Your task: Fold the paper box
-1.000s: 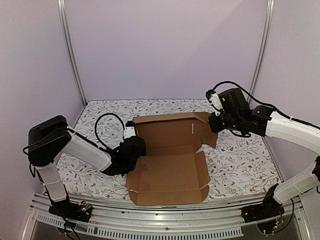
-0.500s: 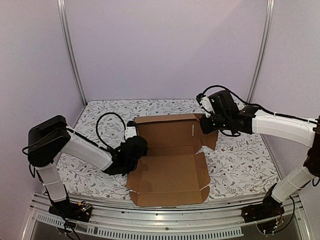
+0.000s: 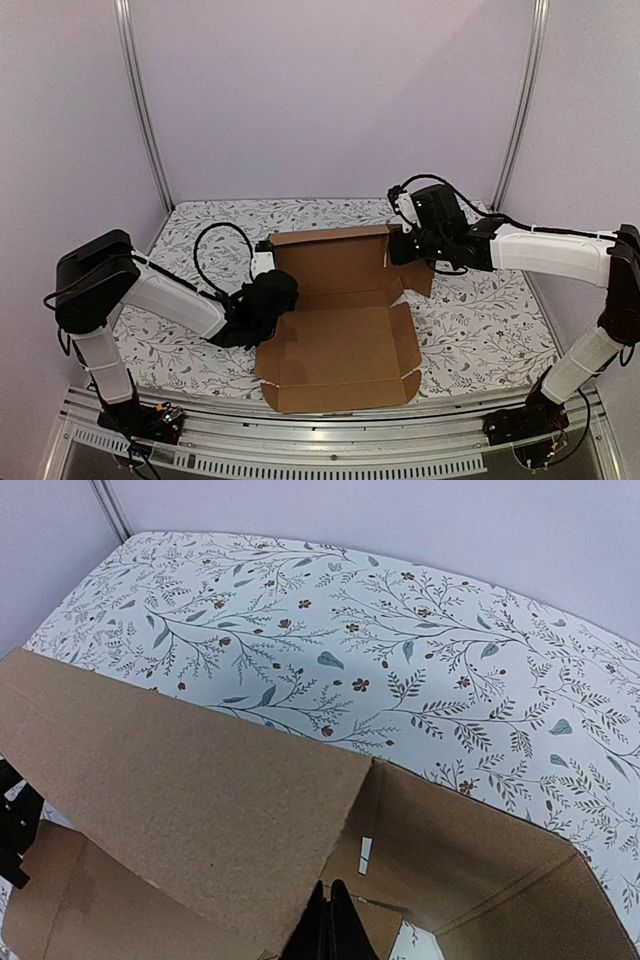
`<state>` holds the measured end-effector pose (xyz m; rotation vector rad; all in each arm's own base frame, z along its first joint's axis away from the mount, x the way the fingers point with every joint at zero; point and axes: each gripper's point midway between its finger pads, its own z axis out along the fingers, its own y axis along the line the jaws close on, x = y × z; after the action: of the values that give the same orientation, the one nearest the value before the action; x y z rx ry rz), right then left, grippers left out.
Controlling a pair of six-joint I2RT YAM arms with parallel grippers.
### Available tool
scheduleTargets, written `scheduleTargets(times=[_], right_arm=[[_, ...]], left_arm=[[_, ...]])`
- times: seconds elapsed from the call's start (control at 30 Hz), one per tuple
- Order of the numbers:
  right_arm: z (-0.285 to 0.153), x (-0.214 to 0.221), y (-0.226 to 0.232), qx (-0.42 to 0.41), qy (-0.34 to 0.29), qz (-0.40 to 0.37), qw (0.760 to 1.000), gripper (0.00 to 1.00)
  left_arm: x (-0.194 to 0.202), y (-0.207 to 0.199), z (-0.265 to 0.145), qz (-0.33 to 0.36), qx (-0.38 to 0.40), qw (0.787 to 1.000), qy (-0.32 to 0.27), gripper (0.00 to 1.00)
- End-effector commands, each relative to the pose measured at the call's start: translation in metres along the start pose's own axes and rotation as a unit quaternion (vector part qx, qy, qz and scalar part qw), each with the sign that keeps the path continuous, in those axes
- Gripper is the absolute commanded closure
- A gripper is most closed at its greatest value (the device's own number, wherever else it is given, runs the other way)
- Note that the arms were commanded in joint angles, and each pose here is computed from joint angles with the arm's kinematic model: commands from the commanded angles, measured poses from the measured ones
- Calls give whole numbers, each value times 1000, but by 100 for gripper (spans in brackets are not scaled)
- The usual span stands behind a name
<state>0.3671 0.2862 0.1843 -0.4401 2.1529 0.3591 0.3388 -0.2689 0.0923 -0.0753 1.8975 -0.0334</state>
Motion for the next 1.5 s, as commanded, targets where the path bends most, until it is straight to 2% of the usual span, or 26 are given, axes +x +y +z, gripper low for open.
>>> scheduleTargets(times=[0.0,0.3,0.6,0.83,1.13,1.3,1.47], right_arm=[[8,-5,14,-44,-31,70,996,100],[4,-23,26,-113,-107,213,964,100],[-8,-31,30,-134,-120,228,957,100],[-28,-21,33,-152,-102,206,961,100],[-68,0,35,-165,-60,138,975,100],[-118,0,49,-227,-84,71,968,100],[-159,13,47,-244,-98,14,965,100]], left_arm=[[20,-13,-8,32,29,998,39,100],[19,-20,-10,-2,44,998,55,100],[14,-22,-14,-25,50,997,59,100],[-3,-25,-19,-53,65,995,53,100],[-29,-20,-19,-98,91,990,45,100],[-37,-11,-11,-137,108,983,55,100],[-34,-1,-3,-175,123,974,75,100]])
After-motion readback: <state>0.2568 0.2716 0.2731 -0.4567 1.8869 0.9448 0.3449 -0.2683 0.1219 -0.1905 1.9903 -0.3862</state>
